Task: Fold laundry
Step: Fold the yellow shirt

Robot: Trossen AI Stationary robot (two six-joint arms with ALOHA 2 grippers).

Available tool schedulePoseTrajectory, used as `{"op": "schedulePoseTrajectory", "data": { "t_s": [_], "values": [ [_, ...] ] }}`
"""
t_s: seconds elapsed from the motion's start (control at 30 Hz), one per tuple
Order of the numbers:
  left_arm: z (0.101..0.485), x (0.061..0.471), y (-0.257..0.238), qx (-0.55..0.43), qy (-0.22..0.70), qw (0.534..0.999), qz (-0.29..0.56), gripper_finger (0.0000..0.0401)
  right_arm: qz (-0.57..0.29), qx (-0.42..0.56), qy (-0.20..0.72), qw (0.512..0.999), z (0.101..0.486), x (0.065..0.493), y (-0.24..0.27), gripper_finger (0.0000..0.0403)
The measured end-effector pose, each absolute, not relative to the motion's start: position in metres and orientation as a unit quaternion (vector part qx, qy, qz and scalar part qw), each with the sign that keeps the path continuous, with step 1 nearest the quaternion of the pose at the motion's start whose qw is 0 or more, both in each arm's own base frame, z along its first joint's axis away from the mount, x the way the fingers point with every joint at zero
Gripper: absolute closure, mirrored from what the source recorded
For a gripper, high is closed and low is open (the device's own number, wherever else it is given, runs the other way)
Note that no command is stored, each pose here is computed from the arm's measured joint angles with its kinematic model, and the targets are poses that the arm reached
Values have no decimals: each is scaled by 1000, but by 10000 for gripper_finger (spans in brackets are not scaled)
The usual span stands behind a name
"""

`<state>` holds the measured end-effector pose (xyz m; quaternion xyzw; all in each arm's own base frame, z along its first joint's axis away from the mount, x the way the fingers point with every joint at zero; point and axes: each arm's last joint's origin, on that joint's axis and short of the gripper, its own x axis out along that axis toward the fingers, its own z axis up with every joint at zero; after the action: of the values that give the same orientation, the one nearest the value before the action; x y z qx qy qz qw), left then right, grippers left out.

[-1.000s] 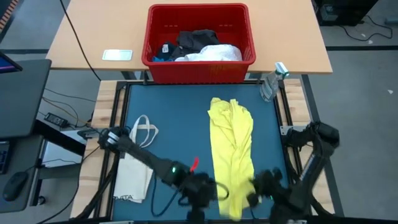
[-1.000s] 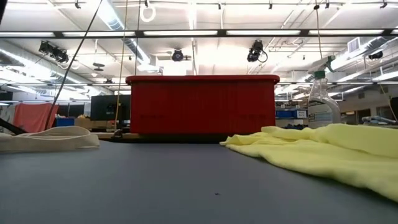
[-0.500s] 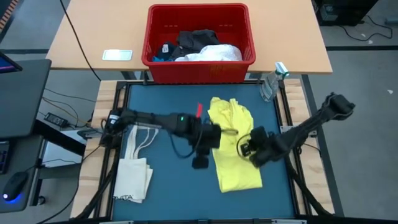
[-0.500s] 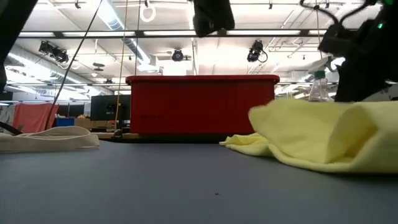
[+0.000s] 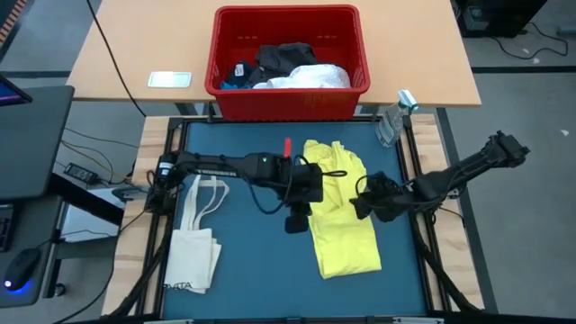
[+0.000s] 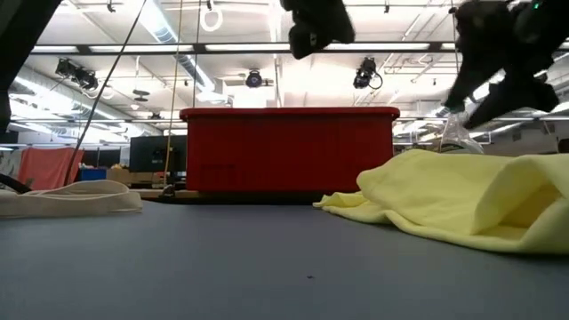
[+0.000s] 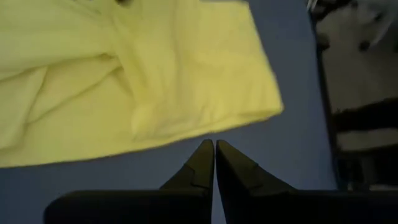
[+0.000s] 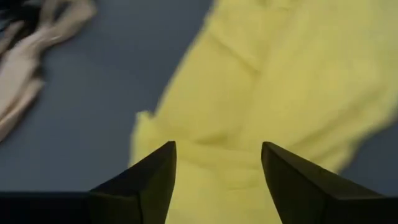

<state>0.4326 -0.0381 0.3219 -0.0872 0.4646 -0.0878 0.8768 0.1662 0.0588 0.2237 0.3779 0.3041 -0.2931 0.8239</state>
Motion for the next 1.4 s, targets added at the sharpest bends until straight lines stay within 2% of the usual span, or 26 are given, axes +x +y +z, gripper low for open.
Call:
{"op": "schedulePoseTrajectory", "data": {
  "t_s": [0.13,0.27,0.47,0.63,0.7,0.83,0.93,1.07,1.27,1.4],
  "values": [
    [318,441,-57,-126,444,884,-74,378,-179,360,327,856,226,176,83,170],
    [303,446,-93,-154,449,879,-47,378,-116,370,339,857,217,181,117,191],
    [269,445,-148,-199,488,850,-5,378,-133,348,366,853,171,191,159,227],
    [269,436,-177,-256,466,845,61,378,-184,361,410,818,125,200,170,247],
    [272,430,-186,-260,460,846,75,378,-164,384,404,814,118,204,180,253],
    [281,418,-193,-263,458,845,90,378,-55,456,396,795,116,206,212,257],
    [281,419,-190,-265,461,841,97,378,-1,476,392,787,126,204,235,258],
    [277,423,-171,-241,475,838,115,378,-13,454,377,807,144,201,242,258],
    [273,445,-102,-137,489,855,105,378,-133,406,331,841,186,203,195,258],
    [268,455,-46,-90,503,857,66,378,-234,376,336,832,205,200,144,257]
  ]
}}
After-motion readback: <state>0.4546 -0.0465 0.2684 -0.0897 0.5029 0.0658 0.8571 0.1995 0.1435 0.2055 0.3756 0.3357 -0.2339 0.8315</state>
